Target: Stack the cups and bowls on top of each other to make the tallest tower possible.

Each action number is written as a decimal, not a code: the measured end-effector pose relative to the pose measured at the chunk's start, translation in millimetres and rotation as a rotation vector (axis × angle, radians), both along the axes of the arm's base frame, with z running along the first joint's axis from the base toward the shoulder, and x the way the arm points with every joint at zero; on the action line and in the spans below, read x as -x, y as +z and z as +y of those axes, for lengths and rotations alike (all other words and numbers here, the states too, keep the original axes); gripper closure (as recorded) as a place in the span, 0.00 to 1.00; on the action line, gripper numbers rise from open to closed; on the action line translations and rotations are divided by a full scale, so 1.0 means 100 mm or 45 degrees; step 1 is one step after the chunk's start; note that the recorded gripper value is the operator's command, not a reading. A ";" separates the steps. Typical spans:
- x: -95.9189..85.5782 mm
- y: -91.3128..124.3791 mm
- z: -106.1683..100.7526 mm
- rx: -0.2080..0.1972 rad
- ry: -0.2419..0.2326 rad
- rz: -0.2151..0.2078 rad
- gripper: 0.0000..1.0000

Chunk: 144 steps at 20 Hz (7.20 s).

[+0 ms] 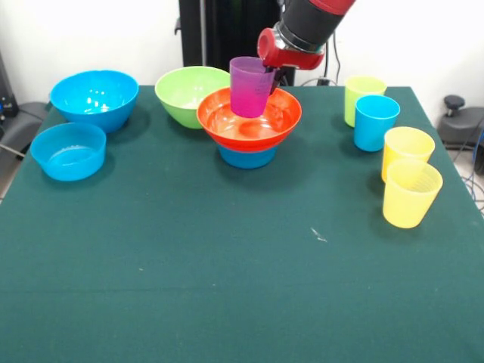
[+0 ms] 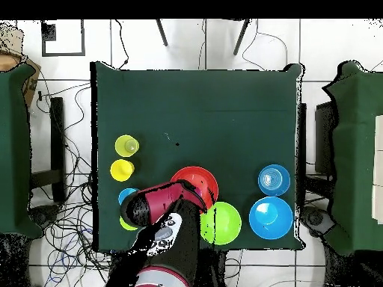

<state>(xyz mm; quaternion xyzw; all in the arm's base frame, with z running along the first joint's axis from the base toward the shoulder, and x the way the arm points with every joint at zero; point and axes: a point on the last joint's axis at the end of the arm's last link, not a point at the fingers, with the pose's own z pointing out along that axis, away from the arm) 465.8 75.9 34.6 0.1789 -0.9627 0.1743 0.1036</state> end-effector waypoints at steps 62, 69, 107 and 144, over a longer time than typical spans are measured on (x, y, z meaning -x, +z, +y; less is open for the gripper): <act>-0.04 -0.21 -0.05 0.086 -0.060 -0.017 1.00; -0.05 -0.21 -0.04 0.082 -0.073 -0.020 1.00; -0.16 -0.23 -0.02 0.030 -0.216 -0.042 1.00; -0.20 -0.23 0.02 0.015 -0.252 -0.050 1.00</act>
